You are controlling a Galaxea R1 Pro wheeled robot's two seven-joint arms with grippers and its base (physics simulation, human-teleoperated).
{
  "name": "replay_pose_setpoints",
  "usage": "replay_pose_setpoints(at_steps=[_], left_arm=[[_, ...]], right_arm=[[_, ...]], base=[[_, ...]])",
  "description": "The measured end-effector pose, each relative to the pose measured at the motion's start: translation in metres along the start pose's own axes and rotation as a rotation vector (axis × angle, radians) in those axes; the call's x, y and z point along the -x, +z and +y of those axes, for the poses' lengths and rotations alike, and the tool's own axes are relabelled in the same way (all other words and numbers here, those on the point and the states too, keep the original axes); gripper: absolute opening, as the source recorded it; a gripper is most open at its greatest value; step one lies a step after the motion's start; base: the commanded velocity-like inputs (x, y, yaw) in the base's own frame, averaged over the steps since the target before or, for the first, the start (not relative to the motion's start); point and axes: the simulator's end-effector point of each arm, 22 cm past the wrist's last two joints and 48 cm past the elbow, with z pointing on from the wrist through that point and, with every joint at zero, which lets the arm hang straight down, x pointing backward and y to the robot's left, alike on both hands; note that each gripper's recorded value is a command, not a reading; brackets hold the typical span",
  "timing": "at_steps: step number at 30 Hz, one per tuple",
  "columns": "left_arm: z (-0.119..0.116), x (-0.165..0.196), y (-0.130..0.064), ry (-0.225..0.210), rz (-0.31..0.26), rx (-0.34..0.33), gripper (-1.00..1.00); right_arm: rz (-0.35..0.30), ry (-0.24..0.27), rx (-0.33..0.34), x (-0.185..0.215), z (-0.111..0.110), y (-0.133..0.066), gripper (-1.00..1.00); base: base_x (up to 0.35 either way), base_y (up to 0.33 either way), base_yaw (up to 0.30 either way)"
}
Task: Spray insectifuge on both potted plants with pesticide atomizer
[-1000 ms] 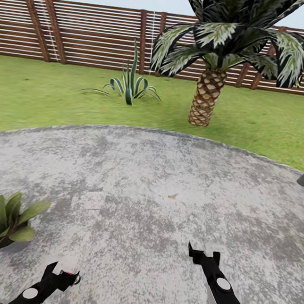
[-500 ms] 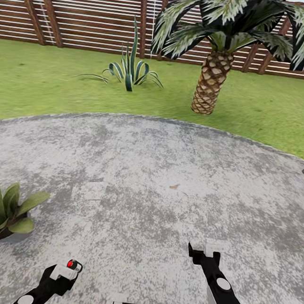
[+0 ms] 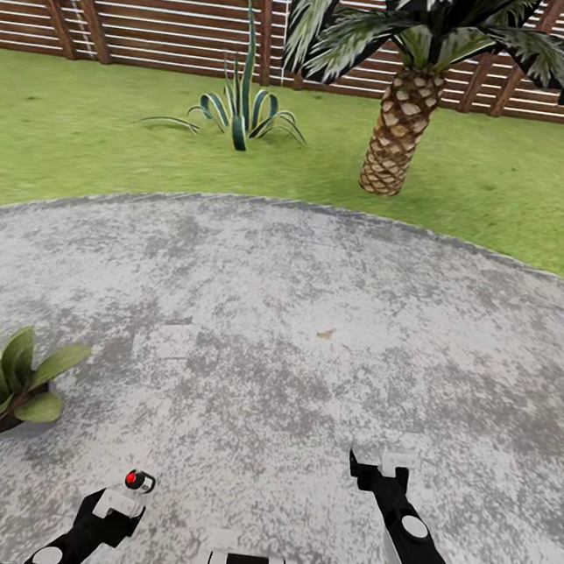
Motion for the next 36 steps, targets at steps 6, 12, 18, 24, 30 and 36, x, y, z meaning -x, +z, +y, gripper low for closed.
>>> replay_pose_setpoints(at_steps=[6, 12, 18, 24, 30, 36], left_arm=[[0.0, -0.0012, 0.0004, -0.001, 0.002, 0.001, 1.0], [0.0005, -0.0009, 0.0005, -0.002, 0.002, 0.003, 1.0], [0.0004, -0.0009, 0.0004, -0.002, 0.002, 0.003, 1.0], [0.0006, -0.0009, 0.0005, -0.002, 0.002, 0.003, 1.0], [0.0001, -0.0008, 0.0006, -0.002, 0.002, 0.002, 1.0], [-0.0002, -0.0007, 0.0006, -0.002, 0.001, 0.002, 1.0]], right_arm=[[0.005, 0.0, -0.001, -0.0025, -0.0001, 0.0003, 1.0], [0.004, 0.0, -0.002, -0.0023, -0.0004, 0.0003, 1.0], [0.005, 0.0, -0.002, -0.0026, -0.0004, 0.0002, 1.0], [0.005, 0.0, -0.002, -0.0025, -0.0004, 0.0003, 1.0], [0.005, 0.0, -0.002, -0.0026, -0.0004, 0.0003, 1.0], [0.004, 0.0, -0.002, -0.002, -0.0004, 0.0003, 1.0]], base=[[0.023, 0.005, 0.0], [0.036, 0.008, 0.0], [0.049, 0.001, 0.0], [0.066, 0.0, 0.0], [0.012, 0.0, 0.0], [0.073, 0.0, 0.0]])
